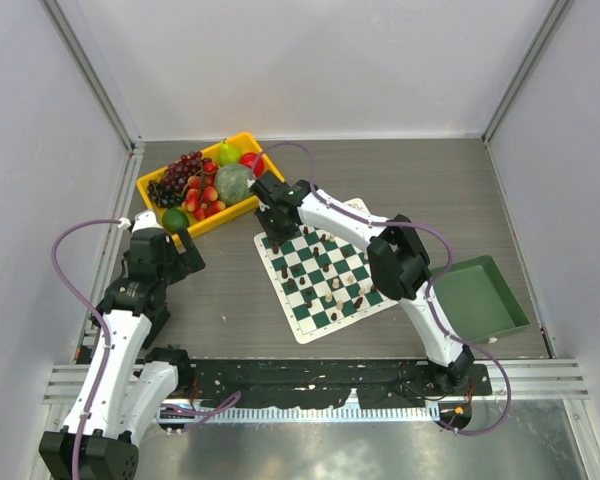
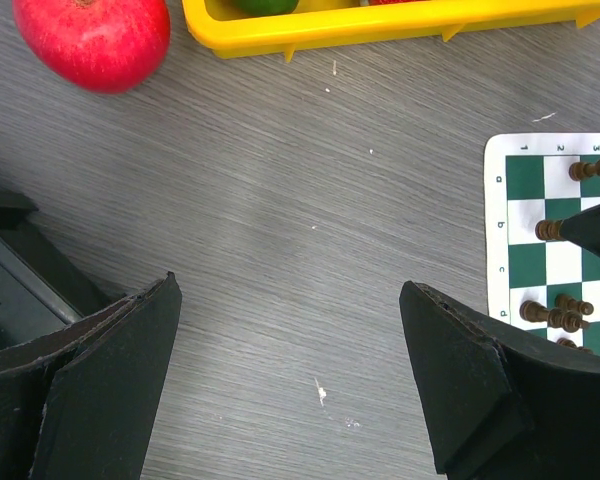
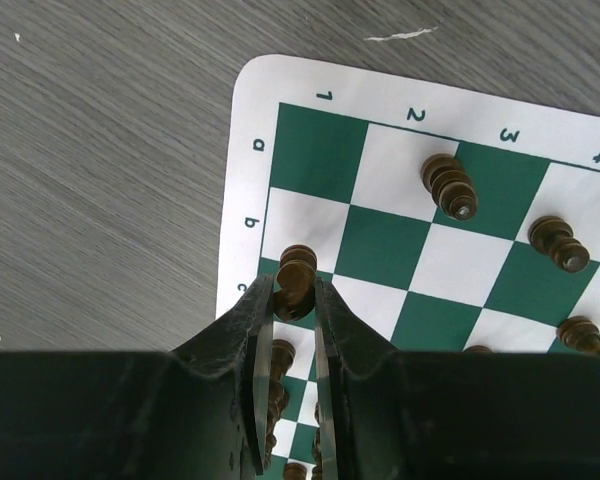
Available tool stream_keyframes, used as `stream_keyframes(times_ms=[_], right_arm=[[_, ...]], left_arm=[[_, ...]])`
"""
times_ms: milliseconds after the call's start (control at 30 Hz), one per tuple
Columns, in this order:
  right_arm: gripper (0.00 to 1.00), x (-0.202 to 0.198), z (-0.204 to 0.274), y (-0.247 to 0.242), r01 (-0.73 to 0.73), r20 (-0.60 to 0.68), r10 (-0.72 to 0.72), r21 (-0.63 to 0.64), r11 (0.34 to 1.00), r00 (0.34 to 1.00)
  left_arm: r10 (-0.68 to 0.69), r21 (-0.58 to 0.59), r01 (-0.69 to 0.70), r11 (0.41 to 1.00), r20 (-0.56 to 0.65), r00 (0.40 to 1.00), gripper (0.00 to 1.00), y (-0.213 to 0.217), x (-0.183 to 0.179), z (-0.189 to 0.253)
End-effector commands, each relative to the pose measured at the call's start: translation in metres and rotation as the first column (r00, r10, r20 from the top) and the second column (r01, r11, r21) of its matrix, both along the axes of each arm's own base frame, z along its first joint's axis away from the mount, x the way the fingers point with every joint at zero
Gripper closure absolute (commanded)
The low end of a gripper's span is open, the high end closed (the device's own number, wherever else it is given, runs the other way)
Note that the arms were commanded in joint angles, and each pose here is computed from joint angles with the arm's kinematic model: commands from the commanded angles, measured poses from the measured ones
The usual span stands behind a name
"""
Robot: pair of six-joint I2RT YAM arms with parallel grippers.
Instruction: Set up the chess pieces on the board
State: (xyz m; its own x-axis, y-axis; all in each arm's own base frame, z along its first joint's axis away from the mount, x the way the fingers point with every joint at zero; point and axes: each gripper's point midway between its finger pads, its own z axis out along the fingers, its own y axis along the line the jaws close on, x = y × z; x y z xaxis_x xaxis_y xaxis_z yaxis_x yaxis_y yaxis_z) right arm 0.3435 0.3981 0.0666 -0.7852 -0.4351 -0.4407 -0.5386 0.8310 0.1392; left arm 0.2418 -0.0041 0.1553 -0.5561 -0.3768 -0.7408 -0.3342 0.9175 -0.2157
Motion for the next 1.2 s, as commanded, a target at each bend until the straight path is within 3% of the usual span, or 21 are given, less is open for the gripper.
stream_keyframes(times_ms=[0,633,1000,1167], right_arm=[[0.85,0.006,0.023,0.012,-0.009,0.033,0.007,0.054,0.998,0.999],[0.82,0.015,0.002,0.01,0.017,0.048,-0.017,0.0,1.0,0.999],[0.76,0.013,0.002,0.015,0.005,0.039,-0.006,0.018,1.0,0.999],[0.68,0.008,0.01,0.022,-0.016,0.023,0.015,0.055,0.998,1.0]], left_arm=[[0.014,0.016,-0.014,1.0,0.016,1.0,0.01,0.005,0.0,0.003],[0.013,0.03,-0.013,0.999,0.004,1.0,0.01,0.006,0.001,0.001],[0.011,0.029,-0.011,1.0,0.002,1.0,0.01,0.006,0.0,0.0],[0.005,0.026,-0.005,1.0,0.005,1.0,0.01,0.005,0.0,0.0]])
